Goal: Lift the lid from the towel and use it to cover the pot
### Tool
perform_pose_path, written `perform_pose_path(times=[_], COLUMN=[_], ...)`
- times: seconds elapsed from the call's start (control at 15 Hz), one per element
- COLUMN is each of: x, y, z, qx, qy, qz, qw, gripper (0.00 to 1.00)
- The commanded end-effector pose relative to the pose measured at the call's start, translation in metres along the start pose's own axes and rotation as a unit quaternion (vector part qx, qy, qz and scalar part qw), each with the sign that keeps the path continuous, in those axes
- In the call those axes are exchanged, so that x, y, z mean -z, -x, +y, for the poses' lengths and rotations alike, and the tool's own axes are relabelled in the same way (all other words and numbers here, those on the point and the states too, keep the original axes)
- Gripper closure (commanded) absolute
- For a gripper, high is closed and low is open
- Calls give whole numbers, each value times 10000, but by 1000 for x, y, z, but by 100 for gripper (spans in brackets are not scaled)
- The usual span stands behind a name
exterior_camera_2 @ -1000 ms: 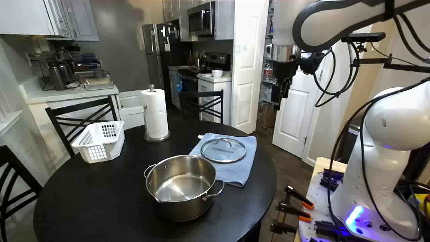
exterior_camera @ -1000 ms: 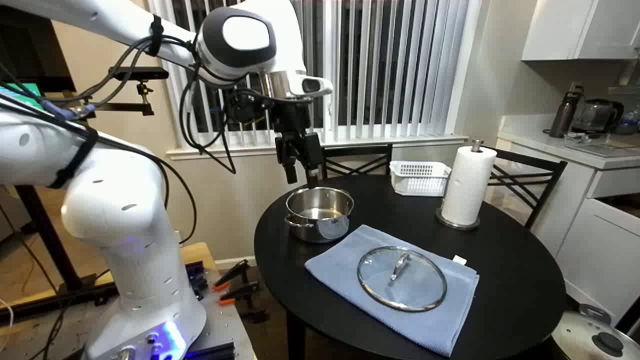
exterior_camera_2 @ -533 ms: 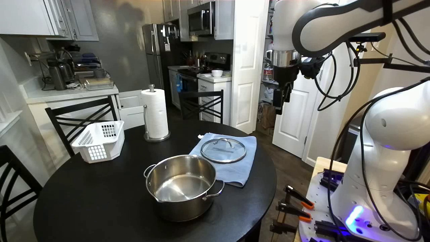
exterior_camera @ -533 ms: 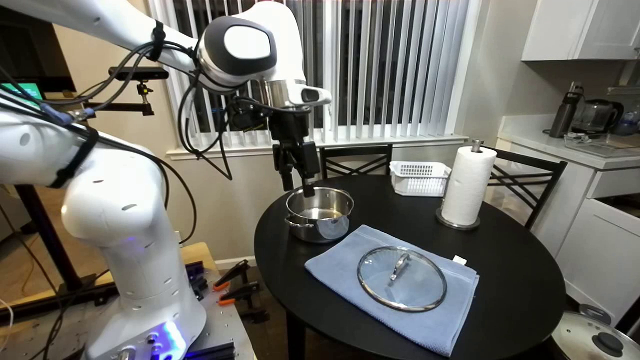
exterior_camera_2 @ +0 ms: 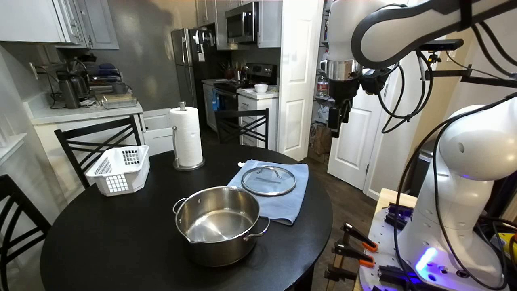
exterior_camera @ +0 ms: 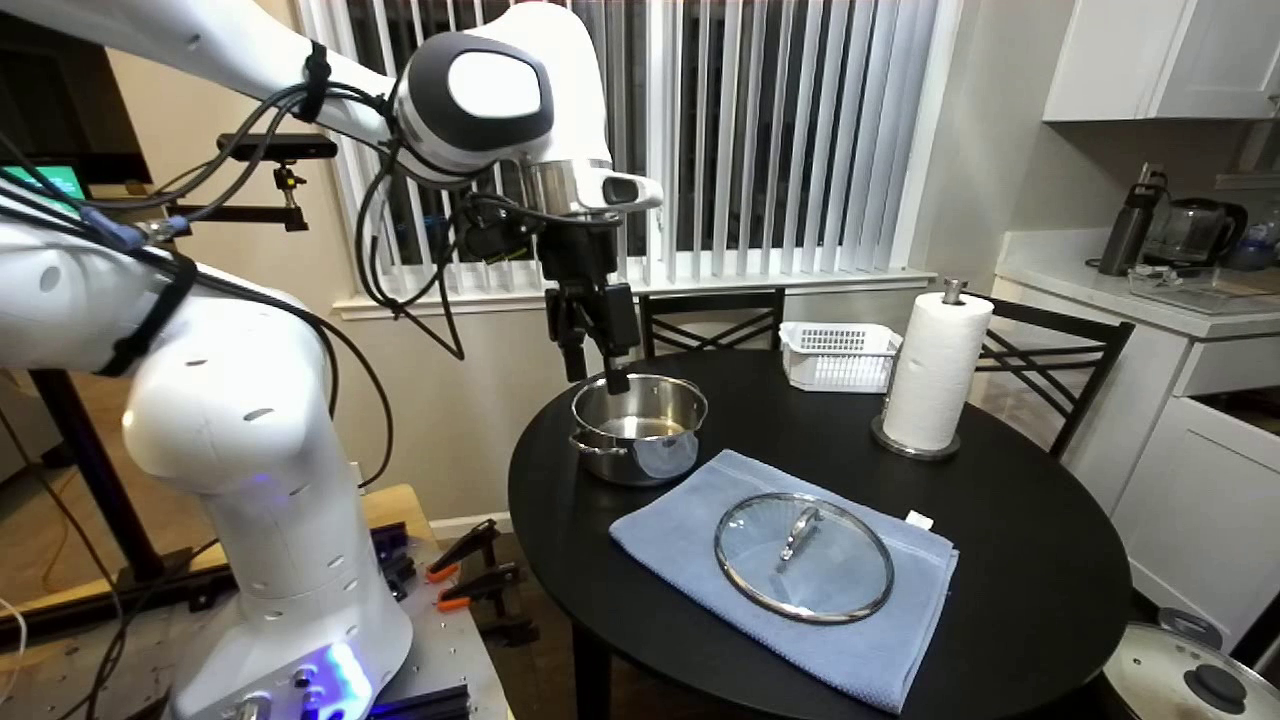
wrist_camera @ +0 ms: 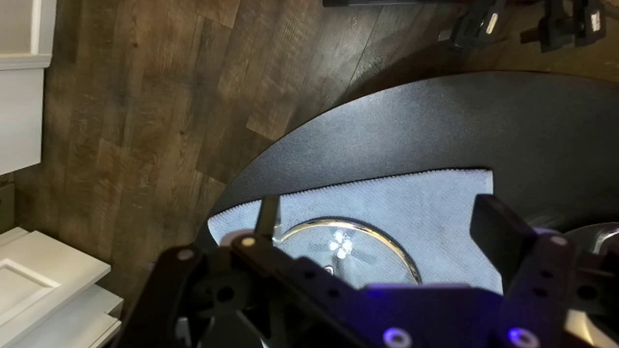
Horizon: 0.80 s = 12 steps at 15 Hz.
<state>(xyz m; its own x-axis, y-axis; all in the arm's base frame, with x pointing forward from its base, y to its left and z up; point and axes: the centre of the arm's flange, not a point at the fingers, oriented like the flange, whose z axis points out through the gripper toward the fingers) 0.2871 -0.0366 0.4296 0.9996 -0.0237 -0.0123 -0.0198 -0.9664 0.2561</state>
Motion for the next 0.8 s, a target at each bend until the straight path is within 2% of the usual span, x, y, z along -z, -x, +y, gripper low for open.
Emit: perform_pose_path(times=[0.0, 0.27, 0.4, 0.6, 0.73], x=[0, 2, 13, 39, 50], y=[0, -4, -32, -91, -128], z=[0, -2, 12, 41, 51], qx=[0, 92, 65, 221, 436], qy=[0, -196, -355, -380, -355], qz=[0, 68, 271, 697, 802], qw=[10000, 9997, 9990, 9966, 9952], gripper=[0, 0, 0, 0, 0])
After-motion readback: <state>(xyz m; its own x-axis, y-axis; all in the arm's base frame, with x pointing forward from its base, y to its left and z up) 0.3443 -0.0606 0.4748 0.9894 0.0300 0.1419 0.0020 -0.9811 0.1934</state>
